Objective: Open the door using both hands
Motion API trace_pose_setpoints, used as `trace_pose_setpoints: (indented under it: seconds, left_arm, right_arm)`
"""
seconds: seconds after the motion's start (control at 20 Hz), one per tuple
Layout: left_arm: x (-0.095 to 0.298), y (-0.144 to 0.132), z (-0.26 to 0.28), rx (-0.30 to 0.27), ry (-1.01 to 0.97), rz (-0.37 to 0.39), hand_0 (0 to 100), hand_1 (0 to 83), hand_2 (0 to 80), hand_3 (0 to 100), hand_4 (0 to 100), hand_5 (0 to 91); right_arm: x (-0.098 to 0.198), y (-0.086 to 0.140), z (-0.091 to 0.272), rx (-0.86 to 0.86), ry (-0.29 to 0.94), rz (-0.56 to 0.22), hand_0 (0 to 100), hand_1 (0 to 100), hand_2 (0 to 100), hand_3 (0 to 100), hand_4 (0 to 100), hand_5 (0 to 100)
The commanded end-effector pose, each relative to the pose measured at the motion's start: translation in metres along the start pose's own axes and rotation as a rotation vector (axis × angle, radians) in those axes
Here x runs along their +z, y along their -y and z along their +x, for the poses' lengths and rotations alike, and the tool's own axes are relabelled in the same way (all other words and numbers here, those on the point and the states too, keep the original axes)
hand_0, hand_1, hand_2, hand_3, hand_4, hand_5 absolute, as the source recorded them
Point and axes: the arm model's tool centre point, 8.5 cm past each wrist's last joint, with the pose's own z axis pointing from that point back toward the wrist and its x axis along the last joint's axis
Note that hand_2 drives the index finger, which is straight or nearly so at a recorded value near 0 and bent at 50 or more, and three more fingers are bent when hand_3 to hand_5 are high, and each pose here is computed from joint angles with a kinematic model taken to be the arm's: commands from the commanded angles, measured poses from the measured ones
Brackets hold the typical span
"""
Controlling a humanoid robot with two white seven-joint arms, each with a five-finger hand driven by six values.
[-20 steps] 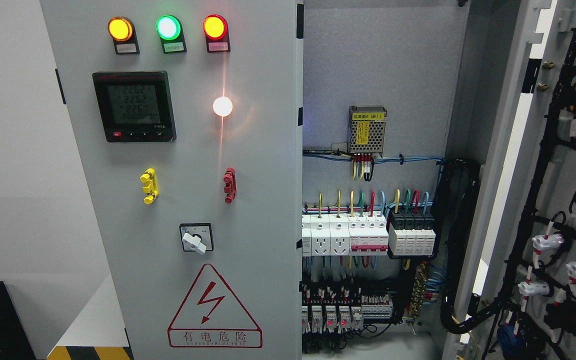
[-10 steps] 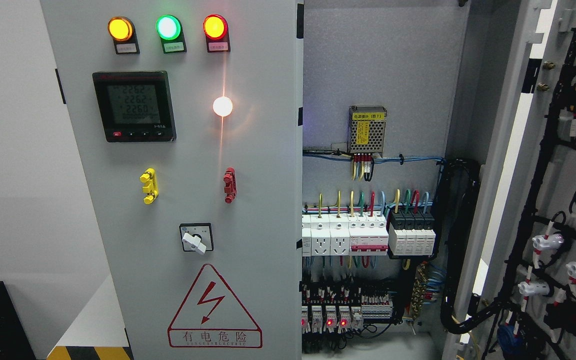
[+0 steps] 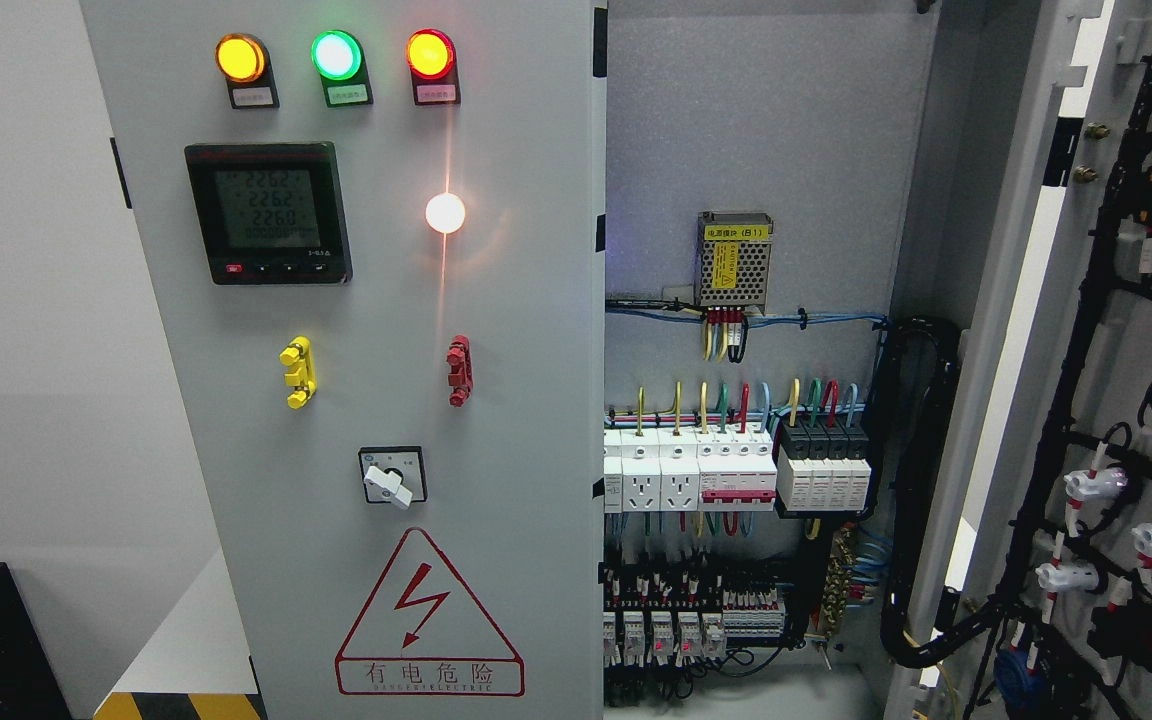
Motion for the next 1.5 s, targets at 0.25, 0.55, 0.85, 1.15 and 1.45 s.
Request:
trace_pose_setpoints:
  seconds: [0.25, 0.55, 0.85, 1.15, 1.45]
  left_arm:
    - [0.004, 0.024, -0.009, 0.077, -0.031, -0.002, 0, 0.0, 0.0, 0, 0, 0.0]
    - [0.004, 0.029, -0.007, 0.078, -0.025, -0.016, 0, 0.0, 0.0, 0, 0, 0.0]
    - [0.005, 0.035, -0.007, 0.084, -0.023, -0.025, 0, 0.0, 0.0, 0, 0, 0.0]
    - [0.007, 0.057, -0.004, 0.087, -0.019, -0.059, 0, 0.0, 0.0, 0, 0, 0.0]
    - [0.008, 0.061, -0.002, 0.087, -0.016, -0.065, 0, 0.0, 0.0, 0, 0, 0.0]
  right_arm:
    - [0.006, -0.012, 0.086, 0.018, 0.265, 0.037, 19, 0, 0, 0, 0, 0]
    - [0.042, -0.031, 0.134, 0.056, 0.532, 0.098, 19, 0, 0, 0, 0, 0]
    - [0.093, -0.055, 0.175, 0.139, 0.755, 0.17, 19, 0, 0, 0, 0, 0]
    - [0.148, -0.065, 0.194, 0.178, 0.934, 0.216, 19, 0, 0, 0, 0, 0]
    - [0.223, -0.079, 0.223, 0.207, 1.165, 0.273, 19, 0, 0, 0, 0, 0]
